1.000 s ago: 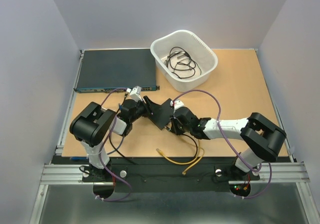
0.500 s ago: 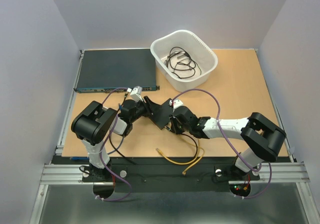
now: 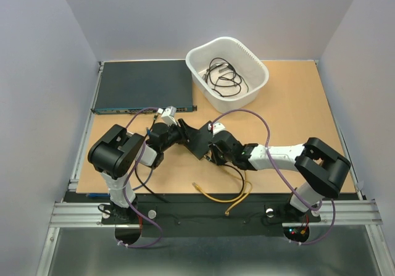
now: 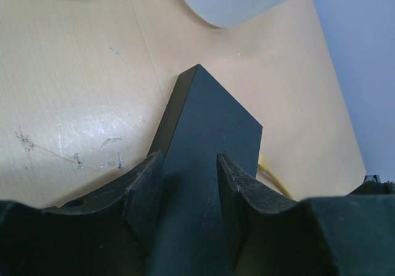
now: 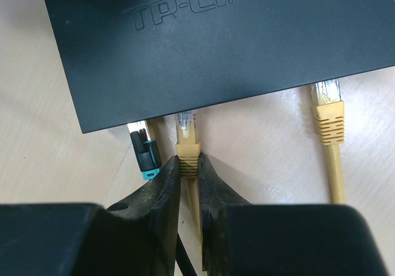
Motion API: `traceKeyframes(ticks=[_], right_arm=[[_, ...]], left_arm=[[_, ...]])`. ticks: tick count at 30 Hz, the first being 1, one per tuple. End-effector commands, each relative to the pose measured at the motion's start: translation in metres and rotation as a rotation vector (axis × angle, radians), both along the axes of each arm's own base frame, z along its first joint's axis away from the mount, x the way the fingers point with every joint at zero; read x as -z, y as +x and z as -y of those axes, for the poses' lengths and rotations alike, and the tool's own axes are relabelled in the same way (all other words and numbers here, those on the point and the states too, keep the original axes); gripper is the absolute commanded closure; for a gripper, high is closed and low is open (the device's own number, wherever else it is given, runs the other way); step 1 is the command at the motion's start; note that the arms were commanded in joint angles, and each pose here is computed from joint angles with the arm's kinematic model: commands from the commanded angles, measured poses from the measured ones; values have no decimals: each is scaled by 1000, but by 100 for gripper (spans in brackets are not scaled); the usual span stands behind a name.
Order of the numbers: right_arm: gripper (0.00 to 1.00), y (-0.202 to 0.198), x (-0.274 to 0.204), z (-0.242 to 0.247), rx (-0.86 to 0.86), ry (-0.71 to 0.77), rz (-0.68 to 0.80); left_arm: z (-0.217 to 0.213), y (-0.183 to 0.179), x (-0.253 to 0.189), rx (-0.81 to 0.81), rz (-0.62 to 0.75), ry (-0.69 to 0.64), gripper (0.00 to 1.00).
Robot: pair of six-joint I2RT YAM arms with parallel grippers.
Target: Insert the plug into the switch port
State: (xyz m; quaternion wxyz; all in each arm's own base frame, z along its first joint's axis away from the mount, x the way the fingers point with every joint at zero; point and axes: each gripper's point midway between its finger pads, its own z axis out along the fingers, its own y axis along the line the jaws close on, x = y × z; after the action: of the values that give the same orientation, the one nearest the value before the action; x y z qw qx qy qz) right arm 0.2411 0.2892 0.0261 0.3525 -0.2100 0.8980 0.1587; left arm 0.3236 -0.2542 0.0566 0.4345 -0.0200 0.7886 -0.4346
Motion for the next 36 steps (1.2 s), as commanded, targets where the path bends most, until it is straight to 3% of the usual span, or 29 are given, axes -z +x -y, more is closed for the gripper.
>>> traceKeyframes(ticks=[1, 23, 36], right_arm=[[100, 23, -16, -7, 45, 23, 72], [100, 28, -15, 12, 94, -26, 85], [100, 24, -16, -9, -35, -15, 68]], left_arm=[[4, -12, 2, 48, -7, 27, 49], [3, -8, -2, 46, 12, 42, 50], [23, -9, -6, 163, 66, 17, 44]])
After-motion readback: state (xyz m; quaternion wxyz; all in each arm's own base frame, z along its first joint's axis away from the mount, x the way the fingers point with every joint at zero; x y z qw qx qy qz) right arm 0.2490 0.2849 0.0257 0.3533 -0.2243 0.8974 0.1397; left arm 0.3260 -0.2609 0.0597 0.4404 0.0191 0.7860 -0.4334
